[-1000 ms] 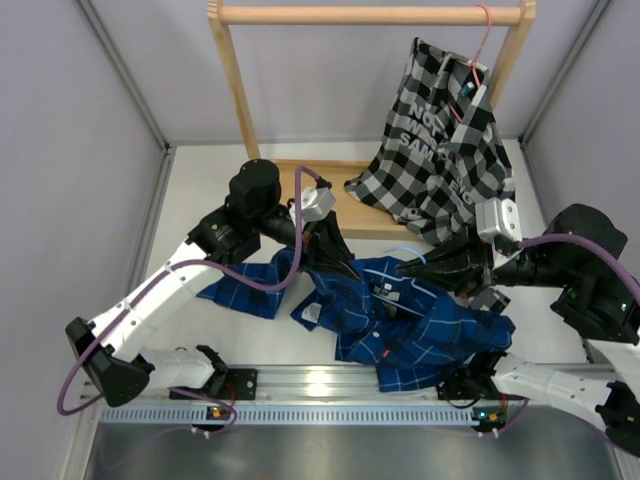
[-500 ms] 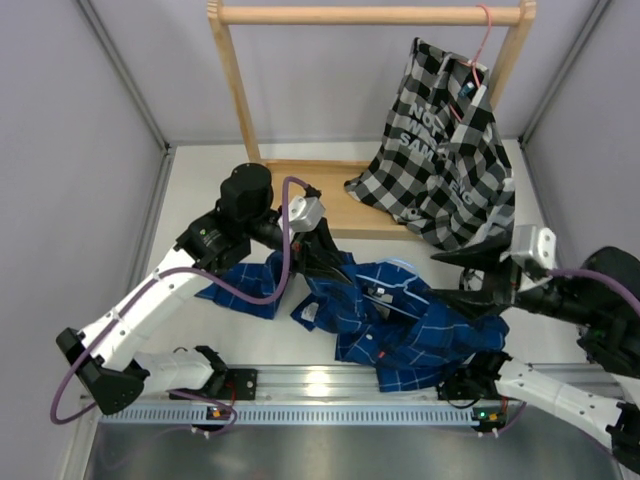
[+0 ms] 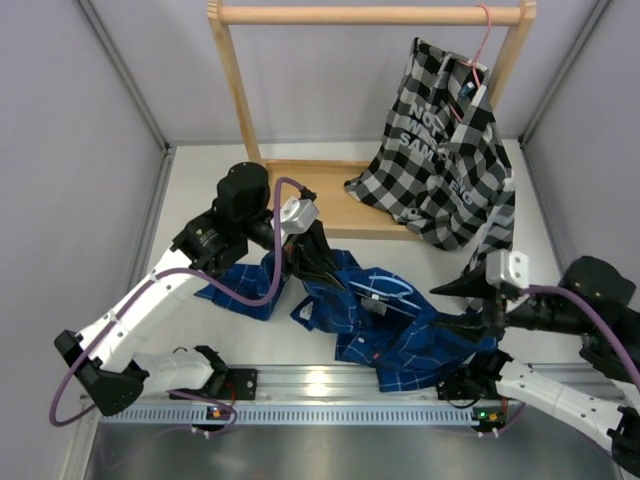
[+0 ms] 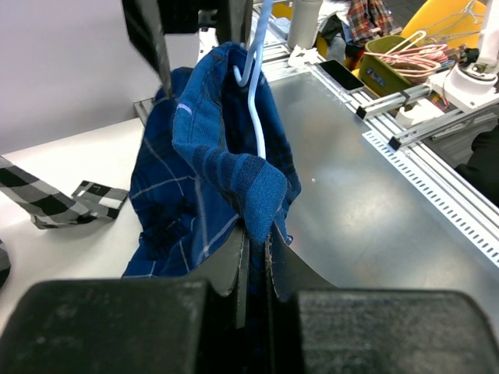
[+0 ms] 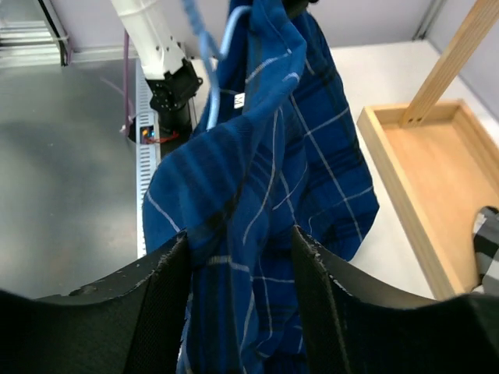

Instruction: Place the shirt on the hanger

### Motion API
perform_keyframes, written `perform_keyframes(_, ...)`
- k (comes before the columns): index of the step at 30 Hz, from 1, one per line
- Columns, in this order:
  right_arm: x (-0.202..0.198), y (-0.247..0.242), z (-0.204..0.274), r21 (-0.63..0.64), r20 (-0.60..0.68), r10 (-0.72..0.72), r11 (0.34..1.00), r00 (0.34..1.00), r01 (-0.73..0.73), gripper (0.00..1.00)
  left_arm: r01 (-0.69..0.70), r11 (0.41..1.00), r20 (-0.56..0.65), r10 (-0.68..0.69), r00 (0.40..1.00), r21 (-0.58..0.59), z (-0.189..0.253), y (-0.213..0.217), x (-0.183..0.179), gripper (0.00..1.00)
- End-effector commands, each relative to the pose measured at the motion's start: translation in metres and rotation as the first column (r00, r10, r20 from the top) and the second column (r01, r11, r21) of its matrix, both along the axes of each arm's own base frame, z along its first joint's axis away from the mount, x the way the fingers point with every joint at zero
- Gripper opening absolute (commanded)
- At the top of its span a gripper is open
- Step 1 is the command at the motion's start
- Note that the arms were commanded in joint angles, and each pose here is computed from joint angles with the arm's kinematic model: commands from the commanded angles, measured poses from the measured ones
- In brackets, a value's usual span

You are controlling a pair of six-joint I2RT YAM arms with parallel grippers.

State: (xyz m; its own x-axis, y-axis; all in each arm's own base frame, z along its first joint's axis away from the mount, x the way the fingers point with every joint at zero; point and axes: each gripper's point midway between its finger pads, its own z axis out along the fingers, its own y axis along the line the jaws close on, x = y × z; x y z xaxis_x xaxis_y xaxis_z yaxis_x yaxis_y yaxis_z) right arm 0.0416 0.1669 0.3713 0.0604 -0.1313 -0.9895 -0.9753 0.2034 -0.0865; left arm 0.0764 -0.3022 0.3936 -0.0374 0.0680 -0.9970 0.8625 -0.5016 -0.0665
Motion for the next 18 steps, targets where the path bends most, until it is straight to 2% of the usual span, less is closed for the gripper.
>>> perform_keyframes(1, 0.02, 0.016, -0.013, -0.071, -0.027, -0.027, 0.997, 0.999, 0.025, 0.49, 0.1, 0.992, 0.074, -0.095, 0.993, -0.078, 0.028, 0.014, -0.019, 0.0)
perform_keyframes(8, 0.026, 0.036, -0.014, -0.059, -0.048, 0.019, 0.998, 0.999, -0.022, 0.46, 0.008, 0.997, 0.079, -0.002, 0.997, -0.073, 0.024, 0.009, -0.009, 0.0)
perform_keyframes(9, 0.026, 0.035, -0.013, -0.056, -0.043, 0.016, 0.998, 0.999, -0.019, 0.42, 0.003, 0.998, 0.077, 0.002, 0.997, -0.071, 0.024, 0.008, -0.008, 0.0)
perform_keyframes(10, 0.025, 0.034, -0.012, -0.051, -0.036, 0.015, 0.999, 0.999, -0.017, 0.32, -0.012, 0.997, 0.078, 0.017, 0.997, -0.07, 0.024, 0.008, -0.006, 0.0)
perform_keyframes(13, 0.022, 0.027, -0.008, -0.03, -0.016, 0.005, 1.0, 1.0, -0.006, 0.1, -0.06, 0.996, 0.081, 0.066, 0.994, -0.071, 0.025, 0.007, 0.001, 0.0)
perform_keyframes(15, 0.023, 0.023, -0.005, -0.022, -0.006, -0.016, 1.0, 1.0, 0.016, 0.02, -0.08, 0.994, 0.082, 0.086, 0.993, -0.07, 0.025, 0.005, 0.004, 0.0)
perform_keyframes(18, 0.026, 0.014, 0.004, 0.009, 0.024, -0.068, 0.998, 0.997, 0.068, 0.0, -0.155, 0.986, 0.078, 0.16, 0.984, -0.062, 0.026, 0.001, 0.016, 0.0)
